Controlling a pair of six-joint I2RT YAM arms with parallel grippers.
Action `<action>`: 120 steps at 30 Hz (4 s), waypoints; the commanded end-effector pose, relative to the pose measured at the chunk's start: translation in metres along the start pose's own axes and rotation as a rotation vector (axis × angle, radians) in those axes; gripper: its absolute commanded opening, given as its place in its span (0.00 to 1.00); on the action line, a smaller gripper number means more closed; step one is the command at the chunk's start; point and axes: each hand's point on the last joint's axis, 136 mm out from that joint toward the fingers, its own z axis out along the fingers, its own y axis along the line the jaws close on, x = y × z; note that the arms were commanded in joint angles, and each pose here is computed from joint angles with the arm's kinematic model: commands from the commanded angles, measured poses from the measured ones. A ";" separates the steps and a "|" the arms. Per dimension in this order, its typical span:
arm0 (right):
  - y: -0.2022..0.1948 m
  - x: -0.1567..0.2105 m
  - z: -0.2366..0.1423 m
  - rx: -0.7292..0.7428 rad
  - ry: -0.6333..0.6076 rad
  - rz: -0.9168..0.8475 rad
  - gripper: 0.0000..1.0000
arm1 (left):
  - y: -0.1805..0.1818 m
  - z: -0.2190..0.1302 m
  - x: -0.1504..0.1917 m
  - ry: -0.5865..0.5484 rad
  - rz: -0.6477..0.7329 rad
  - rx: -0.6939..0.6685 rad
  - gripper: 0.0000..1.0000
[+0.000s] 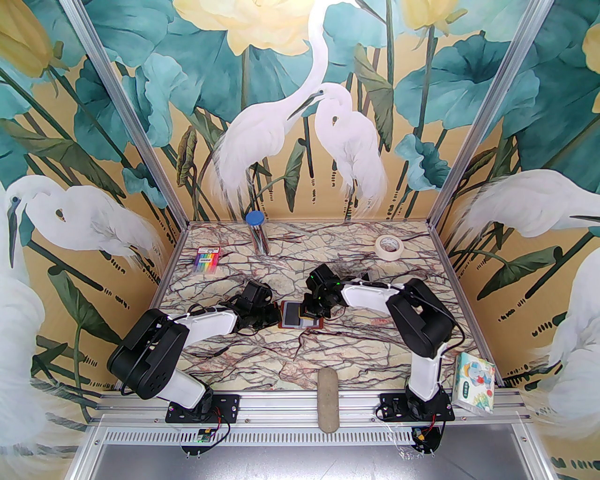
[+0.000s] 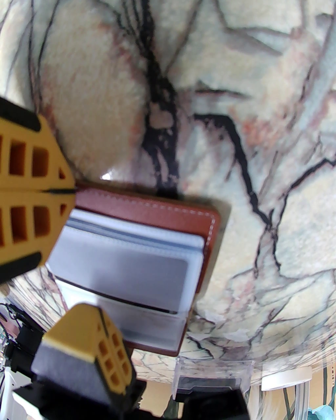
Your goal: Put the credit cards into the card holder
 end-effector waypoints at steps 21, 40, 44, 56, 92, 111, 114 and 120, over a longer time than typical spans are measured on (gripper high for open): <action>-0.055 0.012 0.027 0.093 0.045 0.070 0.00 | -0.003 -0.024 0.010 0.061 -0.012 -0.028 0.00; -0.056 0.010 0.024 0.073 0.033 0.073 0.00 | -0.065 -0.031 -0.020 0.043 -0.010 0.186 0.49; -0.054 0.009 0.024 0.068 0.033 0.072 0.00 | -0.069 -0.022 -0.015 0.085 -0.020 0.228 0.45; -0.051 0.009 0.021 0.064 0.031 0.066 0.00 | -0.059 -0.005 -0.010 0.115 -0.036 0.204 0.44; -0.042 0.008 0.014 0.041 0.026 0.051 0.03 | -0.078 -0.009 -0.001 0.129 -0.009 0.273 0.45; -0.022 -0.016 -0.057 0.009 -0.142 0.028 0.26 | -0.116 -0.004 -0.004 0.147 0.002 0.346 0.45; -0.029 -0.018 -0.069 0.013 -0.167 0.045 0.27 | -0.124 0.002 -0.001 0.162 0.013 0.350 0.45; -0.043 -0.022 -0.095 0.023 -0.221 0.078 0.27 | -0.136 0.015 0.003 0.187 0.035 0.349 0.45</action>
